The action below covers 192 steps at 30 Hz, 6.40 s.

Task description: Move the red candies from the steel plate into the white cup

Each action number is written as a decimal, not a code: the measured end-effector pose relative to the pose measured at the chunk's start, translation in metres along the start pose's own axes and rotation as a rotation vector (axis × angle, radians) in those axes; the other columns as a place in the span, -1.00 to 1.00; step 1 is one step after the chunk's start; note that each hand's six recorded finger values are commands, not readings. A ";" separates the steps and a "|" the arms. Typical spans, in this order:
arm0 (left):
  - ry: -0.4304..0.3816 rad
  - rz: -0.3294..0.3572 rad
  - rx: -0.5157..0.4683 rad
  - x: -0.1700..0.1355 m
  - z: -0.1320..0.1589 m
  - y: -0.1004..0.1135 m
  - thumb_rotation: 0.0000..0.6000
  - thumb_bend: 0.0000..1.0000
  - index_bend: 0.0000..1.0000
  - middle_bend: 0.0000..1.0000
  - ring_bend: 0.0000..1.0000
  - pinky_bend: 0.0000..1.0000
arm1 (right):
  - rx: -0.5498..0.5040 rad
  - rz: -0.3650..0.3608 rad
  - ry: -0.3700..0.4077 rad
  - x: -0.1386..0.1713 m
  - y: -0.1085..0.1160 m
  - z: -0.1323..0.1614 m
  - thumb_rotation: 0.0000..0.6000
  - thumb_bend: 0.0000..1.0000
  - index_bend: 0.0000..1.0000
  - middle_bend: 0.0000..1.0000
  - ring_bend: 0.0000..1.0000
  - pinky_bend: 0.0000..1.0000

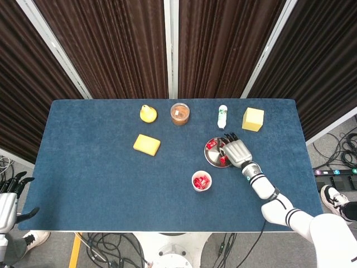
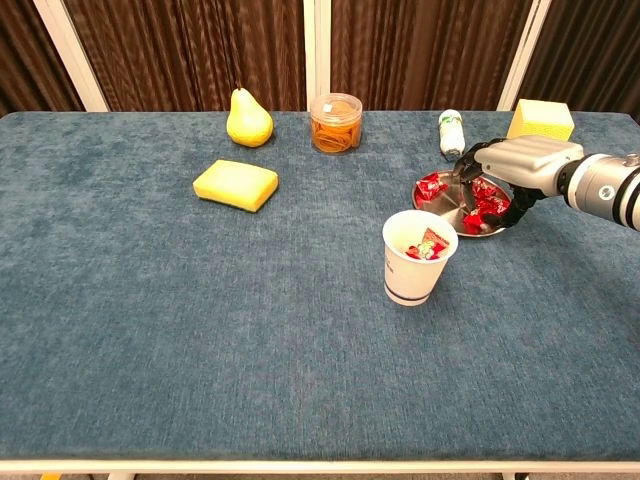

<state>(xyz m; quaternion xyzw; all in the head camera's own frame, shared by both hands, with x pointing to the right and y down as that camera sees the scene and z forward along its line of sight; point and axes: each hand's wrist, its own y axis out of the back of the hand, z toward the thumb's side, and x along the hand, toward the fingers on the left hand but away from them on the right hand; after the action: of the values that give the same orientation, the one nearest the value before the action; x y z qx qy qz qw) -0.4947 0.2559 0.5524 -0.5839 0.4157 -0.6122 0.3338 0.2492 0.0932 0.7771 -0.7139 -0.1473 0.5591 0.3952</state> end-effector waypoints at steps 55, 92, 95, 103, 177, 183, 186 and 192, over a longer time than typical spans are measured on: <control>-0.012 0.015 -0.006 0.000 0.000 0.001 1.00 -0.82 -0.39 -0.53 -0.57 -0.56 | -0.125 -0.221 0.312 0.076 0.084 0.074 1.00 -0.57 -0.34 -0.84 -1.00 -1.00; 0.005 0.008 -0.002 -0.003 -0.003 0.002 1.00 -0.82 -0.39 -0.53 -0.57 -0.56 | 0.027 -0.025 -0.076 -0.044 0.037 0.024 1.00 -0.50 -0.32 -0.83 -1.00 -1.00; 0.004 0.010 -0.002 -0.003 -0.003 0.002 1.00 -0.82 -0.39 -0.53 -0.57 -0.56 | 0.031 -0.021 -0.070 -0.043 0.034 0.025 1.00 -0.50 -0.31 -0.83 -1.00 -1.00; 0.009 0.009 -0.003 -0.004 -0.004 0.001 1.00 -0.82 -0.39 -0.53 -0.57 -0.56 | 0.041 -0.010 -0.063 -0.043 0.030 0.026 1.00 -0.50 -0.30 -0.82 -1.00 -1.00; 0.002 0.021 -0.016 -0.006 -0.004 0.001 1.00 -0.82 -0.39 -0.53 -0.57 -0.56 | -0.075 -0.128 0.360 0.083 0.054 0.093 1.00 -0.32 -0.24 -0.78 -1.00 -1.00; -0.004 0.021 -0.018 -0.004 -0.003 0.000 1.00 -0.82 -0.39 -0.53 -0.57 -0.56 | -0.104 -0.152 0.333 0.083 0.061 0.085 1.00 -0.38 -0.44 -0.80 -1.00 -1.00; -0.010 0.022 -0.018 -0.003 -0.002 0.001 1.00 -0.82 -0.39 -0.53 -0.57 -0.56 | -0.123 -0.180 0.304 0.081 0.069 0.077 1.00 -0.38 -0.44 -0.78 -1.00 -1.00; -0.017 0.027 -0.019 -0.002 -0.001 0.002 1.00 -0.82 -0.39 -0.53 -0.57 -0.56 | -0.144 -0.207 0.162 0.070 0.077 0.042 1.00 -0.38 -0.30 -0.76 -1.00 -1.00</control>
<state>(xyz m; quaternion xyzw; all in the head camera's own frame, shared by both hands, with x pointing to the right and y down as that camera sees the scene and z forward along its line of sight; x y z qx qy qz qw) -0.4961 0.2568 0.5504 -0.5868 0.4263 -0.5987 0.3400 0.2160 0.1058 0.6708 -0.7642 -0.2274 0.4437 0.4092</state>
